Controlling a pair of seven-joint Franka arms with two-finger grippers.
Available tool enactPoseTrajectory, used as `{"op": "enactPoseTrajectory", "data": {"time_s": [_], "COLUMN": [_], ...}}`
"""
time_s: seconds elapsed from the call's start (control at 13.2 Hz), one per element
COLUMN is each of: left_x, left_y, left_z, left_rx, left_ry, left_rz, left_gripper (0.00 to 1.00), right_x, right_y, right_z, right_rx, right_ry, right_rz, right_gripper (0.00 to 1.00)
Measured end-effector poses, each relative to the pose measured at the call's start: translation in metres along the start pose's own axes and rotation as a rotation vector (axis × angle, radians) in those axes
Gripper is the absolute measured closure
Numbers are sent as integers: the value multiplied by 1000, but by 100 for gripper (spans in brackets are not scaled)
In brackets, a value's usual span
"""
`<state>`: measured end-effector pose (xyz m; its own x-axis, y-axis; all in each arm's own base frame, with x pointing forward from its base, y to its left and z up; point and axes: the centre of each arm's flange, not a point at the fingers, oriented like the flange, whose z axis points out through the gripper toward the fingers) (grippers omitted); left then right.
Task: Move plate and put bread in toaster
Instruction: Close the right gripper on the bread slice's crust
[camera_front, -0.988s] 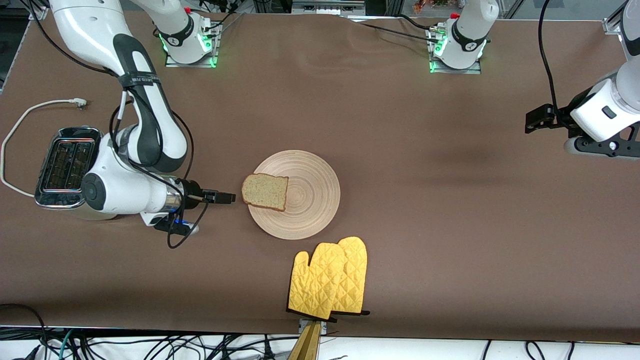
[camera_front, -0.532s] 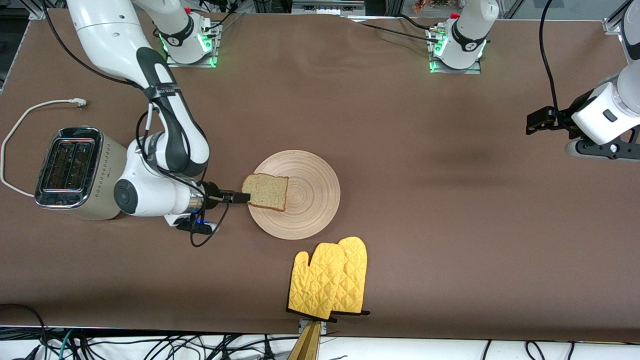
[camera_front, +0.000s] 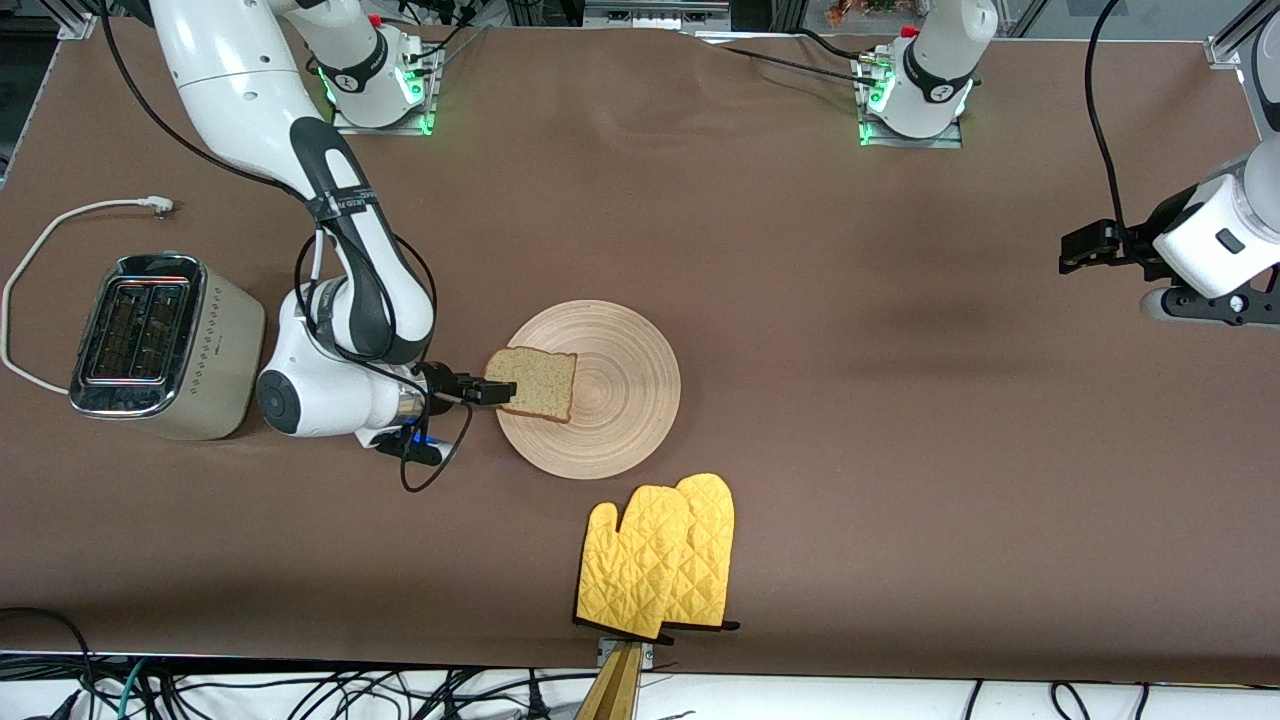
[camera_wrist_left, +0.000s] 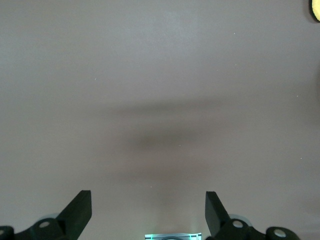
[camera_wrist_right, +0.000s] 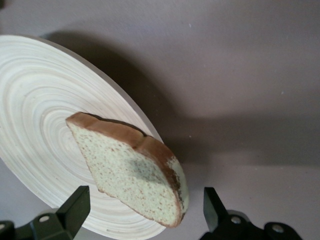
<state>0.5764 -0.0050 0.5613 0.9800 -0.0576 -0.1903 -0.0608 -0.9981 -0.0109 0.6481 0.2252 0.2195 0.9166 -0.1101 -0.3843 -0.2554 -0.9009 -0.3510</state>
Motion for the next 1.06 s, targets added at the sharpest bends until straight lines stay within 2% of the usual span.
{"op": "enactPoseTrajectory", "data": {"time_s": [0.53, 0.84, 0.99, 1.06], "left_x": [0, 1, 1, 2], "left_y": [0, 0, 0, 0], "left_z": [1, 1, 2, 2], "left_rx": [0, -1, -1, -1], "left_ry": [-1, -2, -4, -5], "left_rz": [0, 0, 0, 0], "left_gripper": [0, 0, 0, 0], "right_x": [-4, -4, -5, -5], "right_y": [14, 17, 18, 19], "right_z": [17, 21, 22, 23], "right_rx": [-11, -14, -14, -15], "right_ry": [-35, -38, -41, -43], "right_rz": [27, 32, 35, 36], "right_gripper": [0, 0, 4, 13]}}
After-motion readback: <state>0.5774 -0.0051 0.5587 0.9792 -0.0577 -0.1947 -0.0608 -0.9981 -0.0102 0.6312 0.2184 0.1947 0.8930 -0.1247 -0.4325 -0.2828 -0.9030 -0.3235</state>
